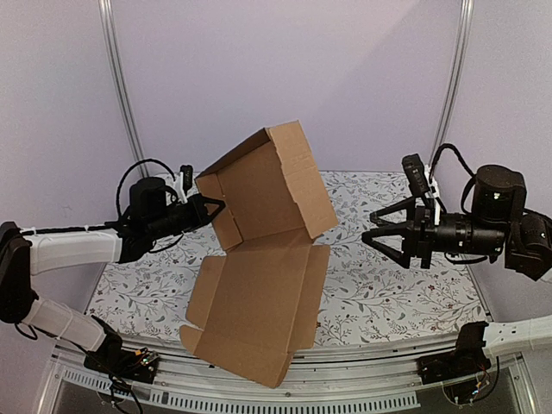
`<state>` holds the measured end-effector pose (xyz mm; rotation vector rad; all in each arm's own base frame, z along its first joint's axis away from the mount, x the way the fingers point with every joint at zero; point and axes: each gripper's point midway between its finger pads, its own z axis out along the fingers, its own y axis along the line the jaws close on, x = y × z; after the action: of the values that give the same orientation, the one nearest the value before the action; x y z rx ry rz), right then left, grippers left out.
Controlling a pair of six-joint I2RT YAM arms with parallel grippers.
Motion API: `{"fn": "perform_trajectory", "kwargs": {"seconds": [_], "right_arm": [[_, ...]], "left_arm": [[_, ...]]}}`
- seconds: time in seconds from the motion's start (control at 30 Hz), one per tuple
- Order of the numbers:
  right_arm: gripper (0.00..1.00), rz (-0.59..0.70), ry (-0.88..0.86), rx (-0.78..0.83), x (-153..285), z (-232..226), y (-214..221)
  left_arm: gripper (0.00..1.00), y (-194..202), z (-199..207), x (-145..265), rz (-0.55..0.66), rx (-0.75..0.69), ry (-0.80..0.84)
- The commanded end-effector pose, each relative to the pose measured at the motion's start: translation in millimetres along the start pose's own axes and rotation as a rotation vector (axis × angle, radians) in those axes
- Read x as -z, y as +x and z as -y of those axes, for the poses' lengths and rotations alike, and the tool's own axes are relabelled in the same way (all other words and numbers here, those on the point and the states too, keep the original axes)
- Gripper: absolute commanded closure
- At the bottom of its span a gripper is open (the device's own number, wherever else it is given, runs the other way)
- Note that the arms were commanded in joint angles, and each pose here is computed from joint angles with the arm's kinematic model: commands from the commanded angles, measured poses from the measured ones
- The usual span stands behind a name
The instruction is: Fold the paper box
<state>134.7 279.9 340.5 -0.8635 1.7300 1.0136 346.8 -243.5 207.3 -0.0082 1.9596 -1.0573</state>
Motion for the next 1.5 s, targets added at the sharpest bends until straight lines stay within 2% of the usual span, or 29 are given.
{"fn": "perform_trajectory", "kwargs": {"seconds": [0.0, 0.17, 0.5, 0.73, 1.03, 1.47], "right_arm": [[0.35, 0.026, 0.059, 0.047, 23, 1, -26], [0.27, 0.051, 0.126, 0.088, 30, 8, -48], [0.25, 0.024, 0.185, 0.115, 6, 17, -65], [0.22, -0.009, 0.161, 0.146, -22, 14, -73], [0.20, -0.046, 0.076, 0.153, -57, 4, -71], [0.21, -0.113, 0.145, 0.129, -102, 25, -54]], "left_arm": [[1.00, -15, 11, 7, 0.042, -0.052, 0.007], [1.00, -17, 12, 13, 0.054, -0.089, -0.004], [1.00, -23, 18, 26, 0.085, -0.151, 0.003], [1.00, -24, 21, 32, 0.093, -0.189, 0.006], [1.00, -23, 14, 32, 0.102, -0.205, -0.026], [1.00, -29, 6, 37, 0.132, -0.228, -0.130]]}}
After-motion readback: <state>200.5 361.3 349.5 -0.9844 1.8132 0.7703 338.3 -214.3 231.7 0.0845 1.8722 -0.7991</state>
